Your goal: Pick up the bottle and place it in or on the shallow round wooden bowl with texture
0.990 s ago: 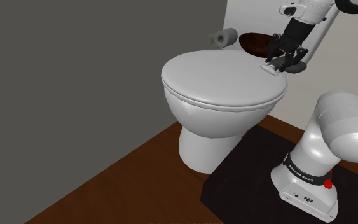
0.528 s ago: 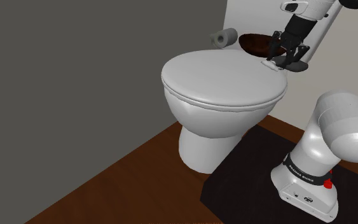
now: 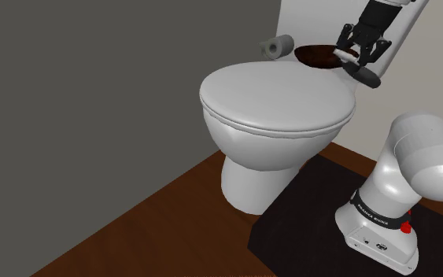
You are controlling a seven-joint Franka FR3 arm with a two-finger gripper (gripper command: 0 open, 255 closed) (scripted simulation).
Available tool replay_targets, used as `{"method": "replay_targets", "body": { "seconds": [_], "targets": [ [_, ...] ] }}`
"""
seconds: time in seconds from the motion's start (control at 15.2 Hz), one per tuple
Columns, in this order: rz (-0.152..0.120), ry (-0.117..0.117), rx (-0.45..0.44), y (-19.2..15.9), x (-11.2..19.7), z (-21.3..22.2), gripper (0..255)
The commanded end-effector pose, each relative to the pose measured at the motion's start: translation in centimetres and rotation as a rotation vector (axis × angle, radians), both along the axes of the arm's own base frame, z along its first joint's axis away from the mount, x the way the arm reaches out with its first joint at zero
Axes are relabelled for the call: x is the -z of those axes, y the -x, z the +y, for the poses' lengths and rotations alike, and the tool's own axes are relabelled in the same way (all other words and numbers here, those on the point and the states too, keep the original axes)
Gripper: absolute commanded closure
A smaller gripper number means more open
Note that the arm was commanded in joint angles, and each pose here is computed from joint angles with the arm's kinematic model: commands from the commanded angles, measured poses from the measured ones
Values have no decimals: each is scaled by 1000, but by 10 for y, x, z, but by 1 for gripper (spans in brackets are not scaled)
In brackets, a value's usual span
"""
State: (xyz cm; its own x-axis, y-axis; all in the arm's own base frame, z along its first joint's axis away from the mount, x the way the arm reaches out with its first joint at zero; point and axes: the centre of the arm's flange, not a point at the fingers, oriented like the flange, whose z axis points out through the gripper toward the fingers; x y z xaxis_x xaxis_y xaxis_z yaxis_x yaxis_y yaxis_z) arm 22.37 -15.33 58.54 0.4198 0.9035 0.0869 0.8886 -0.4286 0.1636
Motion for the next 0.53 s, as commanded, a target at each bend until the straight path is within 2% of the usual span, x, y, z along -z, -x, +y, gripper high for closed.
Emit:
{"method": "replay_targets", "body": {
  "seconds": [0.0,0.46],
  "targets": [
    [-5,3,3,0,-13,-1,255],
    [-5,3,3,0,-50,-1,255]
  ]
}}
